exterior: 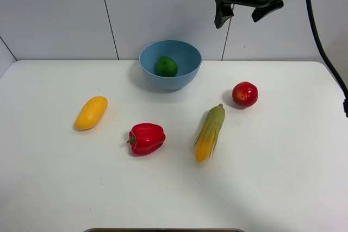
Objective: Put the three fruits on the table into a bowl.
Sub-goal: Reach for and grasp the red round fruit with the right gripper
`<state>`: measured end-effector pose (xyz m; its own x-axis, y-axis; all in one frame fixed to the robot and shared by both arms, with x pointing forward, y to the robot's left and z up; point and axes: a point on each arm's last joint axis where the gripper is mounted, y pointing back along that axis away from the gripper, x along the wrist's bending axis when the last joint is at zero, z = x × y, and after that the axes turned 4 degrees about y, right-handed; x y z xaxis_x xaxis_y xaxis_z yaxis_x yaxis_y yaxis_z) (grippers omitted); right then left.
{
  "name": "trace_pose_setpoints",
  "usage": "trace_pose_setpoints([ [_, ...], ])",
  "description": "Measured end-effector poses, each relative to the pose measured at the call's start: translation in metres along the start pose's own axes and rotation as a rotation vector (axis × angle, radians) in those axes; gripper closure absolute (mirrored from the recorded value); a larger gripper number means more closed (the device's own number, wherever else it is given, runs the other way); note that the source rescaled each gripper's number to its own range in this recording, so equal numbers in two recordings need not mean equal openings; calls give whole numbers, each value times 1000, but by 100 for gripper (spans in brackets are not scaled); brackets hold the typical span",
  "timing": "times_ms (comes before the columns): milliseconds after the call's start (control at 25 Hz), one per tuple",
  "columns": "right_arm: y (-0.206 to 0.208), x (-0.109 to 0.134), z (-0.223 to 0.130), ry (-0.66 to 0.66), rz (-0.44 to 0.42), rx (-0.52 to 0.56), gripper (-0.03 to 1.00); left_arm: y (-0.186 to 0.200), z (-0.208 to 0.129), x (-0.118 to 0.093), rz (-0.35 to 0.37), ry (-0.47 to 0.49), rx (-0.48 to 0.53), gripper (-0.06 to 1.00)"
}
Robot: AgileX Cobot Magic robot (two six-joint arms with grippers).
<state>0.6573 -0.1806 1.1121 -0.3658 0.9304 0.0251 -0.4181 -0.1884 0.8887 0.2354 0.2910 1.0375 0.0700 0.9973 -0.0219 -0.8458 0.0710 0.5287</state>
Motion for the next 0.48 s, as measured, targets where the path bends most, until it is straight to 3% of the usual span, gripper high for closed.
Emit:
trace_pose_setpoints([
  [120, -13, -15, -12, -40, -3, 62, -2, 0, 0, 0, 0, 0, 0, -6],
  [480, -57, -42, -56, -144, 56, 238, -3, 0, 0, 0, 0, 0, 0, -6],
])
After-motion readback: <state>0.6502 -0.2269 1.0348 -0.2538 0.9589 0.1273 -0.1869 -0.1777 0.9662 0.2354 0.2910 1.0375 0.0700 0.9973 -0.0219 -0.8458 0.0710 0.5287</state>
